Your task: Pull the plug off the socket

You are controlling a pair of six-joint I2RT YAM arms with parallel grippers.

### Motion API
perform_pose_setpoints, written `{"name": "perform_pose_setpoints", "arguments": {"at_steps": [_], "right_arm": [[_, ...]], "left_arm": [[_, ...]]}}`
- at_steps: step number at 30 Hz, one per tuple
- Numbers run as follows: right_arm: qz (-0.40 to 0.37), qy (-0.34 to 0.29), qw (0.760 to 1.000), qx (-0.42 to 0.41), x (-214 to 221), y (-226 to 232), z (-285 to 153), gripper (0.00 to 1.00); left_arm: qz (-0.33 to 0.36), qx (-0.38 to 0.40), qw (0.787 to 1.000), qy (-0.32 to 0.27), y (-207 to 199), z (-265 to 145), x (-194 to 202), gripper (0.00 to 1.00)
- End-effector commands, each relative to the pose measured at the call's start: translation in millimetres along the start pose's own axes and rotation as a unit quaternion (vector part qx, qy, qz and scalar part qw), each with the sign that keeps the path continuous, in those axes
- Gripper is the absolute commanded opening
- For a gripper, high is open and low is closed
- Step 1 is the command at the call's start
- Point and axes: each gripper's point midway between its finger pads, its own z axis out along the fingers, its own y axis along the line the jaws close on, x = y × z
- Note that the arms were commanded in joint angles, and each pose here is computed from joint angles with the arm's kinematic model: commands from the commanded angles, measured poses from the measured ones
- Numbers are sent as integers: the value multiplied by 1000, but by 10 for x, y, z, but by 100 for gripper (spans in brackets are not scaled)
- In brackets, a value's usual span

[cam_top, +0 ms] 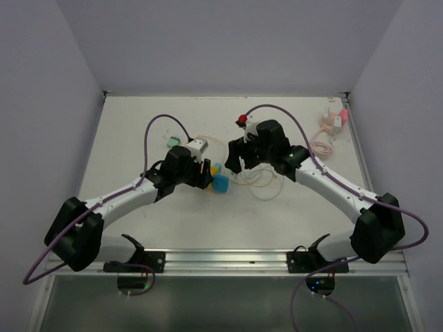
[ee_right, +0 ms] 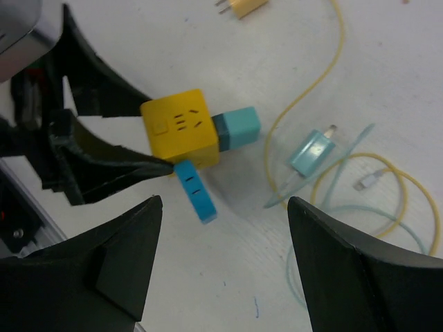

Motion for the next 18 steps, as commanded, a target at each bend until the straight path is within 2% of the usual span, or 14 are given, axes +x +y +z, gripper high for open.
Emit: {"name": "perform_pose_setpoints", "arguments": {"at_steps": [1,8,14,18], "right_arm": [[-45,14,997,-57,184,271,-7,76],[-49,69,992,-94,553,449,190,75],[-55,77,990,-106,616,507,336,74],[-64,92,987,-115,686,561,463,69]], "left_arm": [[-4,12,998,-67,-91,-2,-484,0],[-2,26,996,-82,-151,-63,-580,0],[2,45,995,-92,-223,-121,-617,0],[2,39,995,-97,-200,-161,-632,0]]}}
